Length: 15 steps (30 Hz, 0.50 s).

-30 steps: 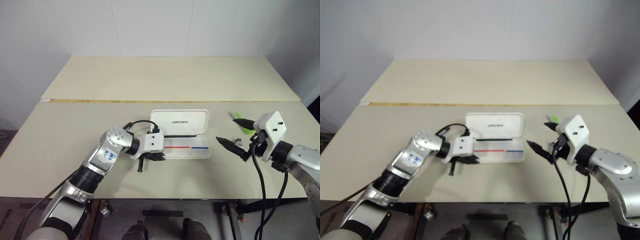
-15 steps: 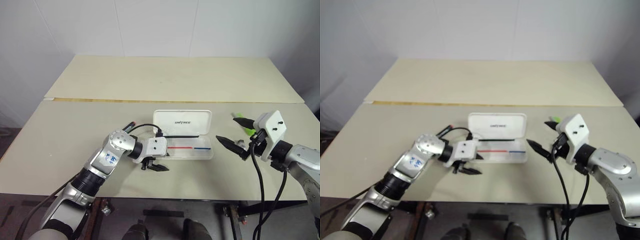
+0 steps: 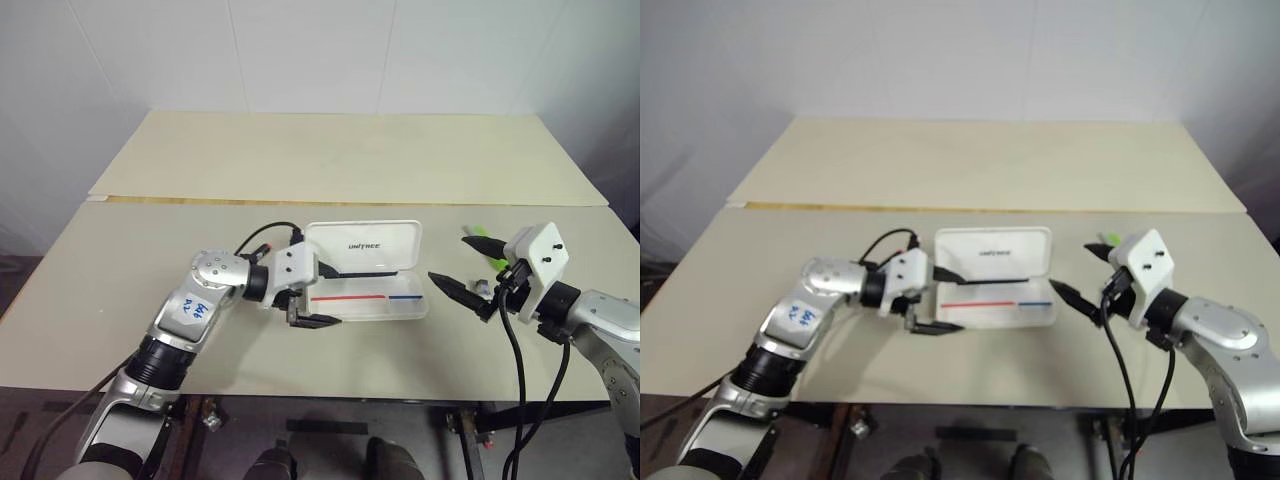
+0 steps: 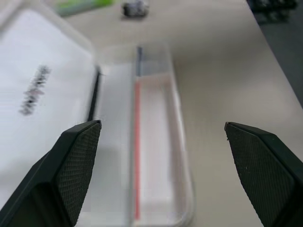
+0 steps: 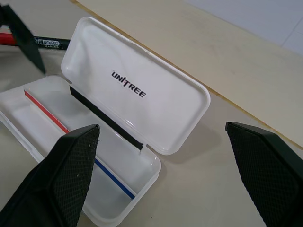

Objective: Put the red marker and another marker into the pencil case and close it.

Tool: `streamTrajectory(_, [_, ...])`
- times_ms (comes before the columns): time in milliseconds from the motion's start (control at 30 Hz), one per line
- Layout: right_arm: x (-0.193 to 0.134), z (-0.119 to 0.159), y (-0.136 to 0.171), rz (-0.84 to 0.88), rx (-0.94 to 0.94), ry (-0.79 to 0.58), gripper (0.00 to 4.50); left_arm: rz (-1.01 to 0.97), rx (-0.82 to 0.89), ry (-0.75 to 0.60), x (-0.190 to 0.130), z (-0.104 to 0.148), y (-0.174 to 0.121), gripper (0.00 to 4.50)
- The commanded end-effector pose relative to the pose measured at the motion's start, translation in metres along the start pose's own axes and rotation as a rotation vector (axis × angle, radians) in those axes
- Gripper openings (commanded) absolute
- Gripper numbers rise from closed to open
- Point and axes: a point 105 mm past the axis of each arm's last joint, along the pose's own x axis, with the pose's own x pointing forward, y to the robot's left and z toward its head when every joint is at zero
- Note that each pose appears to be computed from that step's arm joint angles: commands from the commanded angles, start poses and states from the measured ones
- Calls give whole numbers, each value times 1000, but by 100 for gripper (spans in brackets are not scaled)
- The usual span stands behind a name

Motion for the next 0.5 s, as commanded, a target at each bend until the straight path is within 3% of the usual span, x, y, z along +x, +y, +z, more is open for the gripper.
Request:
streamTrajectory(33, [0,15,7,67,-36,-51,450,56,28,-44,-20,10,3,444])
streamTrajectory(300, [1,42,42,306,-61,-137,450,448,-185,119,-81,-30,29,444])
streamTrajectory(500, [0,60,46,390,-111,-167,450,611,-264,249,-99,-53,39,444])
